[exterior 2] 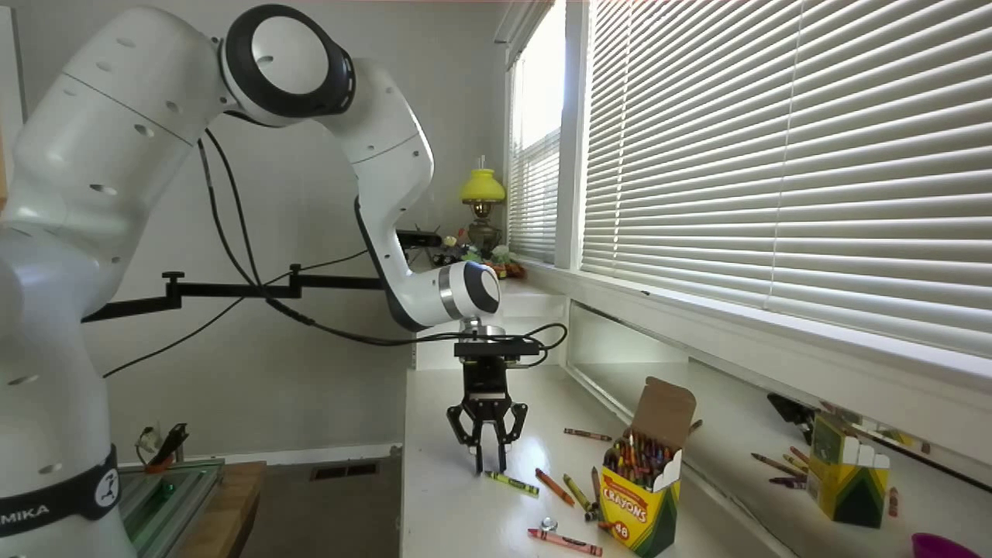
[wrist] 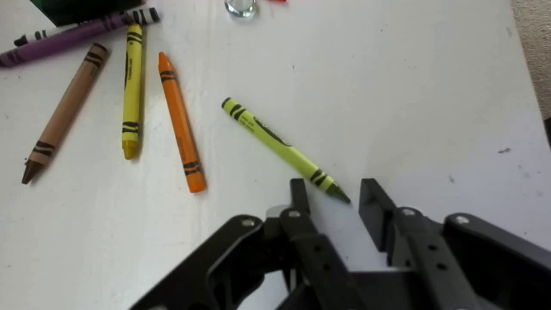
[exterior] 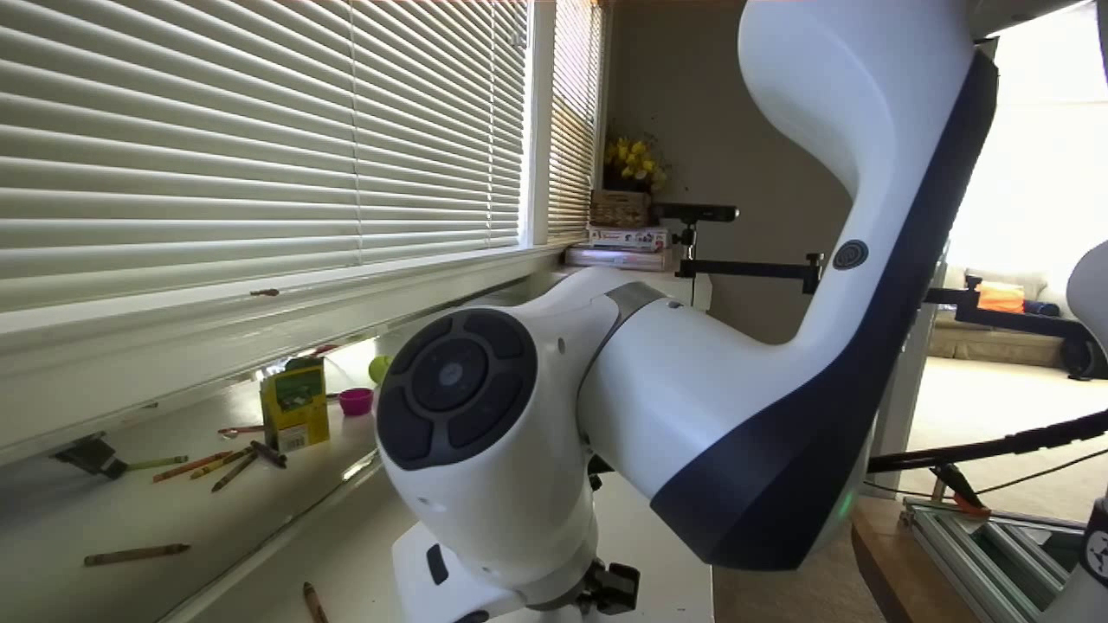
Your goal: Put the green crayon in the box
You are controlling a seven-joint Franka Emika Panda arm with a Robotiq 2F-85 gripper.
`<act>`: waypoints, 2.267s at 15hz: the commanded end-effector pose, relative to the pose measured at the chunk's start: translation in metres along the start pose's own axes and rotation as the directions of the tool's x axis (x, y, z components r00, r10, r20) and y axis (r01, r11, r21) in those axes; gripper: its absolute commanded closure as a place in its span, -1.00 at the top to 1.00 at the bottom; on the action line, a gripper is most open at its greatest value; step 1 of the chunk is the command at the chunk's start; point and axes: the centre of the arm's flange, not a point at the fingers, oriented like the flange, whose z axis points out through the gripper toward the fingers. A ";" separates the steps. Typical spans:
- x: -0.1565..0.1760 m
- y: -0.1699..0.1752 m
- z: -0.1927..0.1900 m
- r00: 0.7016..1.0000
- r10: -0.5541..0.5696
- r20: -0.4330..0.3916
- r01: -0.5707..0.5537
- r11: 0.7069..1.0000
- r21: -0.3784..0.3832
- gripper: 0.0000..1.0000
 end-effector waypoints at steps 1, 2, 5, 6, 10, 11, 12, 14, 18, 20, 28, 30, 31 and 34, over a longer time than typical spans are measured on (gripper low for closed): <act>-0.001 0.000 0.005 1.000 -0.001 -0.002 0.001 0.999 -0.034 -0.18; -0.002 -0.001 0.007 1.000 -0.003 0.001 0.003 0.999 -0.035 -0.18; -0.006 -0.001 0.012 1.000 -0.010 0.017 0.011 0.999 -0.040 -0.28; -0.007 -0.001 0.013 1.000 -0.012 0.021 0.013 0.999 -0.043 -0.33; -0.007 -0.001 0.013 0.999 -0.024 0.026 0.025 0.998 -0.054 -0.97; -0.006 -0.002 0.013 0.999 -0.029 0.027 0.031 0.998 -0.059 -1.00; -0.005 -0.004 0.013 0.999 -0.036 0.032 0.038 0.998 -0.060 -1.00; -0.006 -0.003 0.014 0.998 -0.048 0.044 0.051 0.996 -0.076 -0.96; -0.014 0.002 -0.002 0.997 -0.058 0.046 0.061 0.996 -0.071 -0.99; -0.029 0.007 -0.023 0.999 -0.042 0.024 0.044 0.997 -0.063 -0.99; -0.162 0.044 -0.097 0.953 0.189 -0.237 -0.196 0.981 -0.004 -0.98; -0.206 0.051 -0.106 0.911 0.274 -0.309 -0.277 0.960 0.035 -0.98; -0.225 0.053 -0.108 0.884 0.323 -0.338 -0.324 0.945 0.054 -0.98; -0.279 0.063 -0.102 0.785 0.458 -0.417 -0.451 0.884 0.122 -0.98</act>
